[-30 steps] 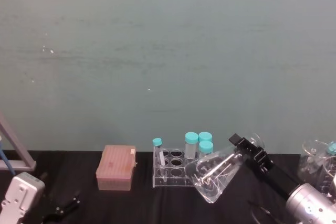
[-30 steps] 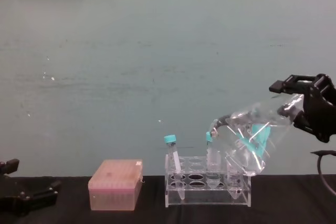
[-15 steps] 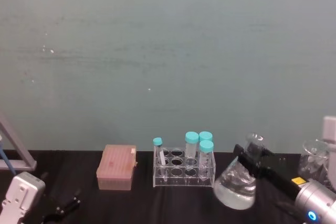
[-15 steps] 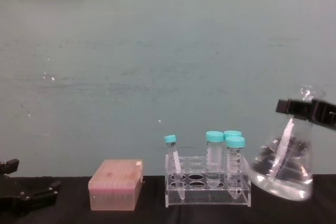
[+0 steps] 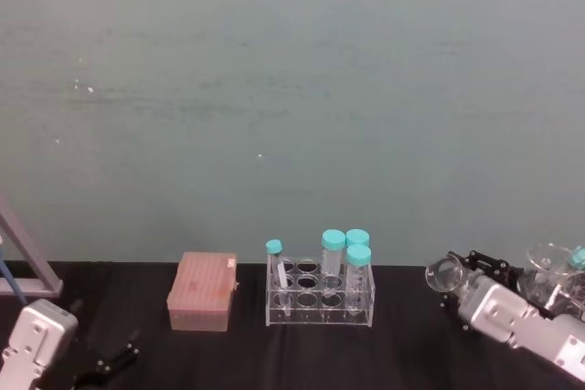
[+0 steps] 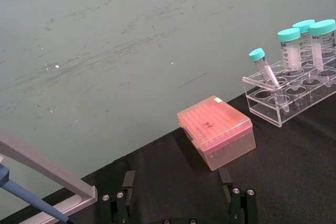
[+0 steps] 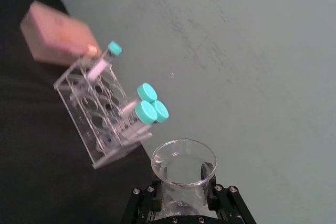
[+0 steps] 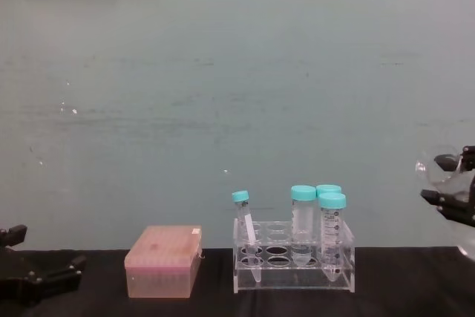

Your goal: Pick up the beaker with the right gripper, shake it three times, and then put it down.

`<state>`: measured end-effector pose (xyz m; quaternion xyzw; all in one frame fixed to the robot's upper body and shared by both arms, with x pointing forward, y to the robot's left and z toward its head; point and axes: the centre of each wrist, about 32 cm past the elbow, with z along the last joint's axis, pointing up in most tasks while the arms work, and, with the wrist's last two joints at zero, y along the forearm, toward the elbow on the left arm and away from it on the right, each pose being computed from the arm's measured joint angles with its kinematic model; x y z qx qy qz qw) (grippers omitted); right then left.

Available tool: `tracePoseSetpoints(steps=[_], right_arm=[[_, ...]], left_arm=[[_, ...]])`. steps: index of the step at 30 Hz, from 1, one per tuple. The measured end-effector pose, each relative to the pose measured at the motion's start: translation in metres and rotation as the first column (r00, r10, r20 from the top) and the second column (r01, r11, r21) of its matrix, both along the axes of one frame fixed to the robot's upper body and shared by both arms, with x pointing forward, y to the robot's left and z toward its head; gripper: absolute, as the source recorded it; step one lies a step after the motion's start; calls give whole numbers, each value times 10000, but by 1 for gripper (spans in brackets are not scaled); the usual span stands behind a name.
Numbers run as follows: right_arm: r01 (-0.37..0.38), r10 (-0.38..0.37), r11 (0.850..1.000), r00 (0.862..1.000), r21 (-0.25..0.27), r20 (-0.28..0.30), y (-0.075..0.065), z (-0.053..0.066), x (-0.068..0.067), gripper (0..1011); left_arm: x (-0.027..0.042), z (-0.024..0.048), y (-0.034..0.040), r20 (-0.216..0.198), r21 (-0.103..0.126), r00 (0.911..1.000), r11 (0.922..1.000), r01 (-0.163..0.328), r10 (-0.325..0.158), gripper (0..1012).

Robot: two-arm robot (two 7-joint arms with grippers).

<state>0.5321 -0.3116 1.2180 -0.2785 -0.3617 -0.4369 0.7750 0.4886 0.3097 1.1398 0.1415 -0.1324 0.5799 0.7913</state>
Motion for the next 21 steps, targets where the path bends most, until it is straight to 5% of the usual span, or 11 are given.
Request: tracePoseSetpoints(steps=[4,7,9,13,14,17,18,19,20,21], right_arm=[[-38,89,9959,9984,-906,563,-5,-23,-3,460],[-25,97,9951,9973,-988,728,-1,-27,-3,460],[-20,80,9969,9971,-780,762,8,-31,-3,460],[-31,11,9987,9993,517,382,36,-31,-9,460],[-27,18,9902,10000,1394,66,61,-26,-12,460],[180,-2,9563,9981,2919,-608,100,-23,-18,460],[518,51,9017,9915,4293,-1302,130,-15,-22,460],[518,51,9017,9915,4293,-1302,130,-15,-22,460],[809,129,8550,9841,5123,-1769,146,-13,-24,460],[967,191,8281,9796,5521,-2002,156,-12,-25,460]], left_arm=[[0,0,0,1,0,10000,10000,-1,1,1000],[0,0,0,0,0,10000,10000,1,-1,1000],[0,0,0,0,0,10000,10000,0,0,1000],[0,0,0,0,0,10000,10000,0,0,1000],[0,0,0,1,0,10000,10000,-1,1,1000],[0,0,0,0,0,10000,10000,0,0,1000],[0,0,0,0,1,10000,10000,0,0,1000],[0,0,0,2,0,10000,10000,-1,1,1000],[0,0,0,1,0,10000,10000,0,0,1000],[0,0,0,1,0,10000,10000,0,0,1000]])
